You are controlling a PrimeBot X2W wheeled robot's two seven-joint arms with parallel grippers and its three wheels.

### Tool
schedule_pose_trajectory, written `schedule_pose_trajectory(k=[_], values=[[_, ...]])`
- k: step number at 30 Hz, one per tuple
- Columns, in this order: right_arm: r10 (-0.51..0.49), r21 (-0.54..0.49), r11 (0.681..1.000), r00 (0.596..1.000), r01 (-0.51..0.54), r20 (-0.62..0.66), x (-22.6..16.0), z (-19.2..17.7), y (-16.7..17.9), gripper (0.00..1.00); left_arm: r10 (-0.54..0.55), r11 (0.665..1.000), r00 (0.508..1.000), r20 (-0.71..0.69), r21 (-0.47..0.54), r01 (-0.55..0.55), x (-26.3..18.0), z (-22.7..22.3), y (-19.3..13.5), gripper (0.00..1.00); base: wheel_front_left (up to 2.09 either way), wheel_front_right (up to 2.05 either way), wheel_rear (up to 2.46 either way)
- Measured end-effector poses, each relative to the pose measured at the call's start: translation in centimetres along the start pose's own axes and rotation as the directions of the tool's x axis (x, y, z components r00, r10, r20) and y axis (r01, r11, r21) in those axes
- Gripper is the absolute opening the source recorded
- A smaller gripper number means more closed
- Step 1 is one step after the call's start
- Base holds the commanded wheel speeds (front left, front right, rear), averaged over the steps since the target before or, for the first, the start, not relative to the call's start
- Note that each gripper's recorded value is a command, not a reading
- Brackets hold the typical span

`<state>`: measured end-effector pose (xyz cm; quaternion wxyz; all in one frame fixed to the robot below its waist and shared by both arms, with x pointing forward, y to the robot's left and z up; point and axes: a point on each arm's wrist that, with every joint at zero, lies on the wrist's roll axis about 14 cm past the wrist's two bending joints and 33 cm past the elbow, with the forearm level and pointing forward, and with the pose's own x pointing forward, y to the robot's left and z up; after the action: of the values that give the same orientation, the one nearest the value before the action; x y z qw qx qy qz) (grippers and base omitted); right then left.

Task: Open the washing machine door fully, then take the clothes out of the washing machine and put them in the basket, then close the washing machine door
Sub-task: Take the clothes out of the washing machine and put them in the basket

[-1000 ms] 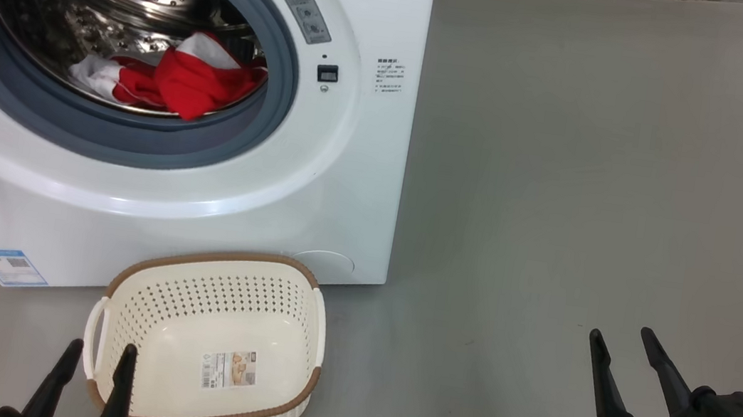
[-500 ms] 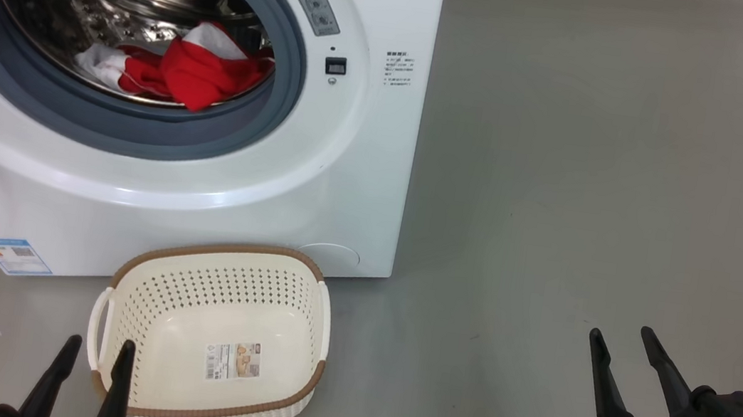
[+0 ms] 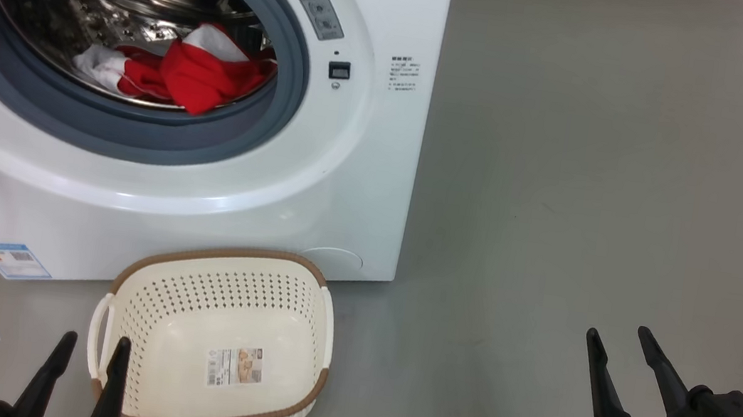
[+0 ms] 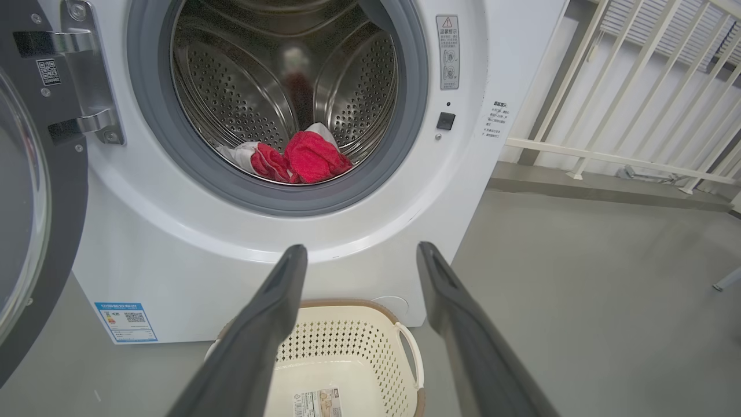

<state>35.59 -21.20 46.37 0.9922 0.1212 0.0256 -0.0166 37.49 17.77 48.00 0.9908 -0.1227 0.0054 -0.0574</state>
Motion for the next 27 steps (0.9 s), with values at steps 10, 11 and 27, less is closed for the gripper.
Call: schedule_pose_trajectory(k=[10, 11, 27], values=[[0.006, 0.002, 1.0, 1.0, -0.006, 0.002, 0.46, 0.06, 0.25, 1.0, -0.004, 1.0, 1.0, 0.011, 0.004, 0.004, 0.63, 0.37, 0.03, 1.0, 0.97, -1.28, 0.31], [0.006, 0.002, 1.0, 1.0, -0.006, 0.002, 0.5, 0.08, 0.27, 1.0, -0.004, 1.0, 1.0, 0.011, 0.005, 0.004, 0.64, 0.37, 0.04, 1.0, 0.99, -1.28, 0.29], [0.016, 0.006, 1.0, 1.0, -0.016, 0.001, 0.65, -0.01, 0.67, 1.0, 0.004, 1.0, 1.0, 0.007, 0.003, -0.004, 0.48, 0.25, 0.33, 1.0, 0.41, -0.46, 0.06]])
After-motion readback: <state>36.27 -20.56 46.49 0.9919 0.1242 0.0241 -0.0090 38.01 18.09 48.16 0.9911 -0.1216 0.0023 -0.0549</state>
